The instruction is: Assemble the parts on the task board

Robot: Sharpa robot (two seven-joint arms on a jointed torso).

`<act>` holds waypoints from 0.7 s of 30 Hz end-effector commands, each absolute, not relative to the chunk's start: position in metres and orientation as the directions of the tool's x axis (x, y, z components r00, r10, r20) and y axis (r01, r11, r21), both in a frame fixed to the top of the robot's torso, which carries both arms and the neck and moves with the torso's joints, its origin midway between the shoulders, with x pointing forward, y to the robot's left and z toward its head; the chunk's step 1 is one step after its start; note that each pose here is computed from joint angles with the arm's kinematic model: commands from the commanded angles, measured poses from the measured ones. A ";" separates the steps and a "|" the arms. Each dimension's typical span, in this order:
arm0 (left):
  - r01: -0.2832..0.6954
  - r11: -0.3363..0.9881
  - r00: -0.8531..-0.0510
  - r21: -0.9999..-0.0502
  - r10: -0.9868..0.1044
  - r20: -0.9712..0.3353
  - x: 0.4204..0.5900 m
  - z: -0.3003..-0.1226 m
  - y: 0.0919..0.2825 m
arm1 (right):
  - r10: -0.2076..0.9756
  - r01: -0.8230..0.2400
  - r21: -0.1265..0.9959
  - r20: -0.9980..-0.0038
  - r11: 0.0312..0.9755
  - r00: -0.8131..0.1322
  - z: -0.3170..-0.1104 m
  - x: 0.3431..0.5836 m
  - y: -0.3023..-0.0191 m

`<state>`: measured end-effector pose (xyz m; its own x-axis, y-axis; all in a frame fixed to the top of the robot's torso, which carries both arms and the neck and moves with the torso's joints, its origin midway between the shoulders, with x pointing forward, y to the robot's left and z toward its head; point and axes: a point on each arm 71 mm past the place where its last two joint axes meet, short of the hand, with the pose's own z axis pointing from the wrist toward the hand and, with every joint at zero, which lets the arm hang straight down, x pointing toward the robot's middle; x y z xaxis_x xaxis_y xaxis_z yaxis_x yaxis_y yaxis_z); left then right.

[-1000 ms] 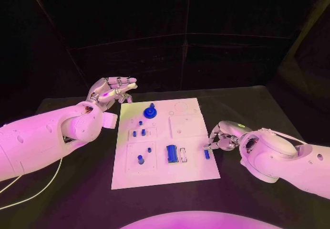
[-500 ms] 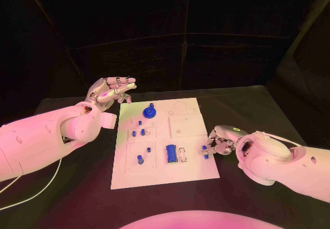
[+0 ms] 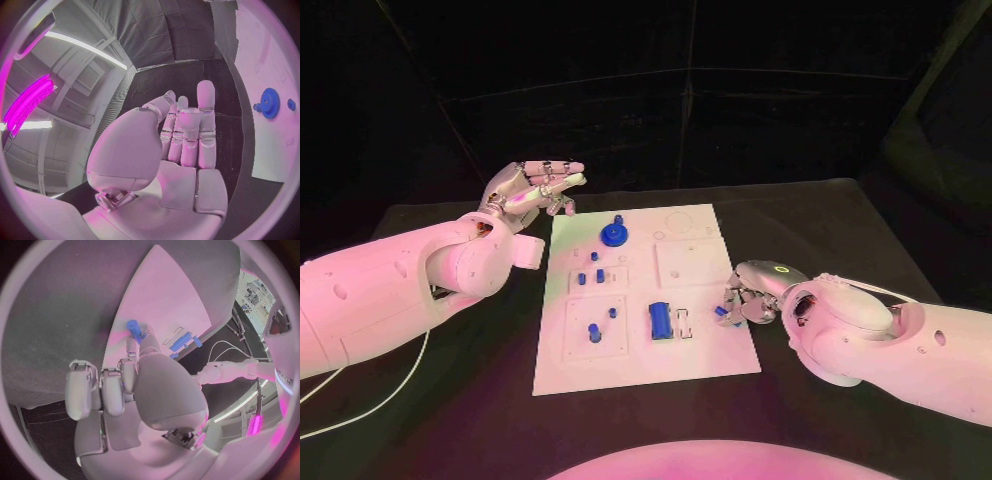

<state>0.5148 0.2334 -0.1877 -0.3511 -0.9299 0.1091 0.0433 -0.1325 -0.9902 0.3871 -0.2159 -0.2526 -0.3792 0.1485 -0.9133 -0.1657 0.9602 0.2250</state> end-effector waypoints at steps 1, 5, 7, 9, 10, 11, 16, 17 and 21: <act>0.045 -0.141 -0.360 -0.989 -0.926 0.115 0.515 -0.186 0.233 | -0.011 -0.231 0.091 -0.914 0.969 -0.407 -0.263 0.383 -0.215; 0.045 -0.140 -0.359 -0.989 -0.926 0.115 0.514 -0.186 0.234 | -0.070 -0.263 0.043 -0.911 0.964 -0.406 -0.265 0.383 -0.212; 0.045 -0.140 -0.359 -0.989 -0.926 0.115 0.514 -0.186 0.234 | -0.083 -0.271 0.032 -0.911 0.962 -0.405 -0.266 0.383 -0.211; 0.044 -0.140 -0.359 -0.989 -0.926 0.115 0.514 -0.186 0.234 | -0.095 -0.277 0.023 -0.910 0.961 -0.403 -0.266 0.383 -0.210; 0.044 -0.140 -0.359 -0.989 -0.926 0.115 0.514 -0.186 0.234 | -0.098 -0.278 0.020 -0.910 0.960 -0.402 -0.266 0.383 -0.210; 0.043 -0.140 -0.360 -0.989 -0.926 0.115 0.514 -0.186 0.234 | -0.100 -0.279 0.017 -0.910 0.960 -0.402 -0.266 0.383 -0.210; 0.043 -0.140 -0.360 -0.989 -0.926 0.115 0.514 -0.186 0.234 | -0.089 -0.274 0.023 -0.916 0.962 -0.391 -0.265 0.383 -0.209; 0.043 -0.140 -0.360 -0.989 -0.926 0.115 0.514 -0.186 0.234 | -0.080 -0.270 0.030 -0.918 0.963 -0.388 -0.264 0.383 -0.209; 0.042 -0.140 -0.360 -0.989 -0.926 0.115 0.514 -0.187 0.234 | -0.020 -0.243 0.080 -0.923 0.967 -0.383 -0.261 0.381 -0.209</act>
<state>0.5145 0.2350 -0.1878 -0.3498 -0.9305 0.1088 0.0416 -0.1315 -0.9904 0.3837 -0.2002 -0.2484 -0.3388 0.0009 -0.9409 -0.2945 0.9496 0.1070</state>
